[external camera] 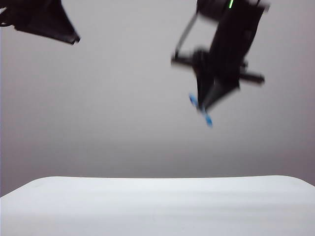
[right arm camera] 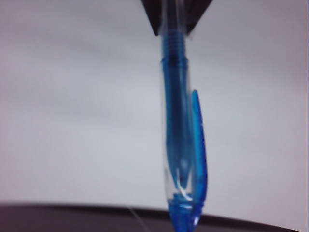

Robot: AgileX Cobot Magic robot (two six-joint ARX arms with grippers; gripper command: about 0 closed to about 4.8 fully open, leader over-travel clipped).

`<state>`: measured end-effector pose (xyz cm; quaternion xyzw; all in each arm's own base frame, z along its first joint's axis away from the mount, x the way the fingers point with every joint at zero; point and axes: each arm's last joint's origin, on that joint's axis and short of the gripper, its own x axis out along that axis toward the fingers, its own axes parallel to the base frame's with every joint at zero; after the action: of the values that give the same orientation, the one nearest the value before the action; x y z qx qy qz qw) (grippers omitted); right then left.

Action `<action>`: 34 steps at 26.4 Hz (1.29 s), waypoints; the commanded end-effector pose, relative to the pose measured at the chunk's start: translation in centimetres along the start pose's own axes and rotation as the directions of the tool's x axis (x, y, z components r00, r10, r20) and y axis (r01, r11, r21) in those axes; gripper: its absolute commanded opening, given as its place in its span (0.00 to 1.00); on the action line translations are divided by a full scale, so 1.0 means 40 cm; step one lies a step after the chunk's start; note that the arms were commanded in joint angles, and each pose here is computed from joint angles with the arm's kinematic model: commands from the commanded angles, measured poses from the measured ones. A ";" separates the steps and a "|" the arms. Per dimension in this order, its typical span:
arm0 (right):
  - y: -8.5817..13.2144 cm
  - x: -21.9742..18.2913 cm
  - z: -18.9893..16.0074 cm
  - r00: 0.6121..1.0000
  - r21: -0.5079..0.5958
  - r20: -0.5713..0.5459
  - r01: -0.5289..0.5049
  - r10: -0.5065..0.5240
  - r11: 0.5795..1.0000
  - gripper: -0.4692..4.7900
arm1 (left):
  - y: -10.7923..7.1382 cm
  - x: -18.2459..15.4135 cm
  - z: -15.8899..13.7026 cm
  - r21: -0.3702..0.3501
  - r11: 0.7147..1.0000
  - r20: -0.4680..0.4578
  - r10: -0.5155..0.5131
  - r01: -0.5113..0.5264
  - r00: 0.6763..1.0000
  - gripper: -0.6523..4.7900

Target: Pick up the pen and remove the cap.

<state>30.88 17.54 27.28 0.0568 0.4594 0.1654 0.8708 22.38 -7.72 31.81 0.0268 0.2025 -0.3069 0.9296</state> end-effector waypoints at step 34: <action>0.212 -0.386 -0.025 0.590 -0.566 0.148 -0.608 0.793 0.557 0.08 | -0.049 -0.060 0.153 -0.021 0.717 0.442 -0.619 0.697 0.650 0.98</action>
<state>20.03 19.98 40.49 0.0622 0.1793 0.5879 0.7863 21.78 -9.05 38.27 -0.2043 0.0369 -0.5984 0.7738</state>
